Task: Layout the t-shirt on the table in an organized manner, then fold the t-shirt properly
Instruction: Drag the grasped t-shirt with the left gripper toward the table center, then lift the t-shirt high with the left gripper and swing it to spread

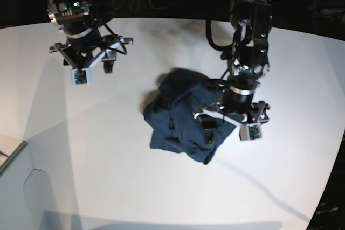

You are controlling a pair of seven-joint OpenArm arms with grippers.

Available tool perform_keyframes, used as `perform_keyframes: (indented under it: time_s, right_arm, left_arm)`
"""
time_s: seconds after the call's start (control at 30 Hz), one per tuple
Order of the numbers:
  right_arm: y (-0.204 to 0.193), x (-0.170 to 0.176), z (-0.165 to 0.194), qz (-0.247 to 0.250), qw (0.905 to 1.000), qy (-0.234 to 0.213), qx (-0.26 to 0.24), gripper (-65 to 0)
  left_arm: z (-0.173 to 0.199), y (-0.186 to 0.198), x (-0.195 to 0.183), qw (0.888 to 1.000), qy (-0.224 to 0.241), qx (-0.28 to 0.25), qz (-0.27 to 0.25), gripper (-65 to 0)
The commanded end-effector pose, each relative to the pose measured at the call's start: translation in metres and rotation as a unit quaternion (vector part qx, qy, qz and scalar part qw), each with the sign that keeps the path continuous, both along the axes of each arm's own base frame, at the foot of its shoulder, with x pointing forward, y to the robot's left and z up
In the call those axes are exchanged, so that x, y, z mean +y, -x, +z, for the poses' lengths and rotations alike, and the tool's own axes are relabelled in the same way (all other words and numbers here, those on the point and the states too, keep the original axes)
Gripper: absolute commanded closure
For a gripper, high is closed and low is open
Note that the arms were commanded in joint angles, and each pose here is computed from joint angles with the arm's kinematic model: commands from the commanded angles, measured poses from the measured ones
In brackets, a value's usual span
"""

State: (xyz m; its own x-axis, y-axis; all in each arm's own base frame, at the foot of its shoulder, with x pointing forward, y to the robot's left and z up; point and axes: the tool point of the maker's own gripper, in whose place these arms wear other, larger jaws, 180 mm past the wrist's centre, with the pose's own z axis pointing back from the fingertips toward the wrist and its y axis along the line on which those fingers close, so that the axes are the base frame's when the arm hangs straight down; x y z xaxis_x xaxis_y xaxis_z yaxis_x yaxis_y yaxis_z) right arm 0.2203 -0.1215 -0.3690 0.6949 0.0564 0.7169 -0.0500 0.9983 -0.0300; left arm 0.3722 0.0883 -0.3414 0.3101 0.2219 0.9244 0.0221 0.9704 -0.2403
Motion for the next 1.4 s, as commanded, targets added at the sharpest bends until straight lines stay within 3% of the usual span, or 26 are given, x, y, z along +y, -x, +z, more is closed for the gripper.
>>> perform_keyframes:
  time_s: [0.0, 0.2, 0.37, 0.9, 0.93, 1.07, 1.2, 1.23, 1.37]
  right_arm:
    - [-0.005, 0.000, 0.009, 0.001, 0.9998, -0.001, -0.020, -30.2]
    - [-0.006, 0.001, 0.010, 0.001, 0.9998, -0.001, -0.021, -30.2]
    - [-0.006, 0.001, 0.010, 0.001, 0.9998, -0.002, -0.022, -30.2]
    - [-0.006, 0.001, 0.008, 0.001, 0.9998, -0.002, -0.019, -30.2]
    - [-0.006, 0.001, 0.008, 0.001, 0.9998, -0.002, -0.019, -30.2]
    - [-0.006, 0.001, 0.008, 0.001, 0.9998, -0.002, -0.019, -30.2]
    - [-0.006, 0.001, 0.008, 0.001, 0.9998, -0.002, -0.019, -30.2]
    - [-0.006, 0.001, 0.008, 0.001, 0.9998, -0.002, -0.019, -30.2]
    - [-0.006, 0.001, 0.008, 0.001, 0.9998, -0.002, -0.019, -30.2]
  left_arm:
    - [0.010, -0.010, -0.001, 1.000, 0.008, -0.019, -0.001, -53.0]
    - [-0.048, -0.011, 0.057, 0.996, 0.005, 0.054, 0.075, -53.1]
    - [-0.074, -0.009, 0.088, 0.991, 0.001, 0.089, 0.105, -53.1]
    - [-0.121, -0.011, 0.080, 0.982, 0.013, 0.158, 0.100, -51.6]
    - [-0.120, -0.012, 0.077, 0.983, 0.013, 0.158, 0.097, -48.4]
    - [-0.121, -0.013, 0.061, 0.985, 0.002, 0.158, 0.069, -23.8]
    - [-0.121, -0.013, 0.059, 0.985, 0.003, 0.159, 0.068, -3.5]
    - [-0.119, -0.014, 0.059, 0.985, 0.003, 0.158, 0.067, 0.0]
    - [-0.092, -0.022, 0.061, 0.991, 0.001, 0.119, 0.068, -0.2]
